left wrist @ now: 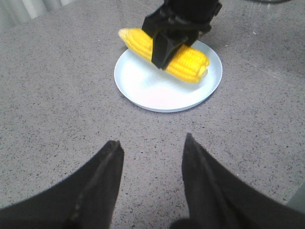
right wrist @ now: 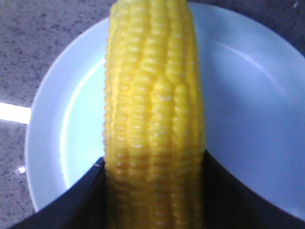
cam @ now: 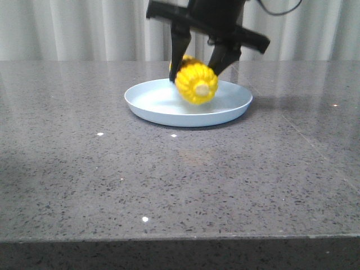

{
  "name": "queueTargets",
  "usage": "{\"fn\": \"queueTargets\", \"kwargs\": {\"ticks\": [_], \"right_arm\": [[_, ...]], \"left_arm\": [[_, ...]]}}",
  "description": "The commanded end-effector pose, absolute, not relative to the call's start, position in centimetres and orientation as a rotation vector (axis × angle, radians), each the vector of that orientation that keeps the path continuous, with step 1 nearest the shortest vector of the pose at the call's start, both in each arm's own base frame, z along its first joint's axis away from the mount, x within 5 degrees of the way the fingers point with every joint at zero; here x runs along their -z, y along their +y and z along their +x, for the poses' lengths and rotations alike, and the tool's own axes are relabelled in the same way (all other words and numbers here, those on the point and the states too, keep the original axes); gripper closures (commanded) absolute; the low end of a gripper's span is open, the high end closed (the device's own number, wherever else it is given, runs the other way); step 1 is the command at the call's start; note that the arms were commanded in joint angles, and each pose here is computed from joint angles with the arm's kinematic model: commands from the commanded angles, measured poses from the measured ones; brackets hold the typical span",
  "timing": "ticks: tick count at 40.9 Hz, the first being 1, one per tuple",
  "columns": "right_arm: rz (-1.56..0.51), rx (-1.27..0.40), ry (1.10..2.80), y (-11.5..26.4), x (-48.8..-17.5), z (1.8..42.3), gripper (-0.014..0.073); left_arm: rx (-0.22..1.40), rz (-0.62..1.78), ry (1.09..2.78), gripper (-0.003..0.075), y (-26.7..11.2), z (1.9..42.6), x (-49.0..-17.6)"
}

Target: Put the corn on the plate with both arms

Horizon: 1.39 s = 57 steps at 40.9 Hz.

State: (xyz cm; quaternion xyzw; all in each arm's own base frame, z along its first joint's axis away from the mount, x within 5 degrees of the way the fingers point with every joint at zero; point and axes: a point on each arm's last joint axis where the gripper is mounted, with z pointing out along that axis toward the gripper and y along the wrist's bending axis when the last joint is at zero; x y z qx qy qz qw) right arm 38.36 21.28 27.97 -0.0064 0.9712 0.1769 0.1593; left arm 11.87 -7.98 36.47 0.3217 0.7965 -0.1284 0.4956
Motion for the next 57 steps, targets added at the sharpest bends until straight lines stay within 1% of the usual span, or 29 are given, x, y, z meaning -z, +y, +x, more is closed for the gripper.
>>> {"fn": "queueTargets", "kwargs": {"ticks": [1,2,5,7,13,18,25,30,37,41,45,53,57], "right_arm": [[-0.004,-0.559,2.695,21.2,-30.5,38.1,0.0245],[-0.004,-0.561,2.702,21.2,-30.5,38.1,0.0200],[-0.010,-0.555,2.706,21.2,-30.5,38.0,0.0118],[-0.013,-0.553,2.698,21.1,-30.8,37.9,0.0095],[-0.031,-0.565,2.620,20.5,-33.5,37.0,0.0092],[-0.122,-0.553,2.530,19.5,-36.9,35.3,0.0092],[-0.286,-0.450,2.451,17.2,-41.0,31.8,0.0092],[-0.391,-0.405,2.397,15.5,-42.4,28.7,0.0092],[-0.477,-0.317,2.368,12.4,-42.4,23.4,0.0092],[-0.483,-0.253,2.357,10.6,-41.9,20.8,0.0092],[-0.484,-0.225,2.342,9.2,-41.3,18.5,0.0092],[-0.468,-0.248,2.267,7.0,-39.9,14.2,0.0092],[-0.450,-0.279,2.188,6.0,-39.0,12.1,0.0092]], "left_arm": [[0.338,0.725,1.833,0.0419,-8.1,11.9,-38.1],[0.338,0.725,1.833,0.0419,-8.1,11.9,-38.1],[0.338,0.725,1.833,0.0419,-8.1,11.9,-38.1],[0.338,0.725,1.833,0.0419,-8.1,11.9,-38.1],[0.338,0.725,1.833,0.0419,-8.1,11.9,-38.1],[0.338,0.725,1.833,0.0419,-8.1,11.9,-38.1],[0.338,0.725,1.832,0.0419,-8.1,11.9,-38.1],[0.338,0.725,1.832,0.0419,-8.1,11.9,-38.1],[0.338,0.725,1.833,0.0419,-8.1,11.9,-38.1],[0.338,0.725,1.833,0.0419,-8.1,11.9,-38.1],[0.338,0.725,1.833,0.0419,-8.1,11.9,-38.1],[0.338,0.725,1.833,0.0419,-8.1,11.9,-38.1],[0.338,0.725,1.833,0.0419,-8.1,11.9,-38.1]]}}
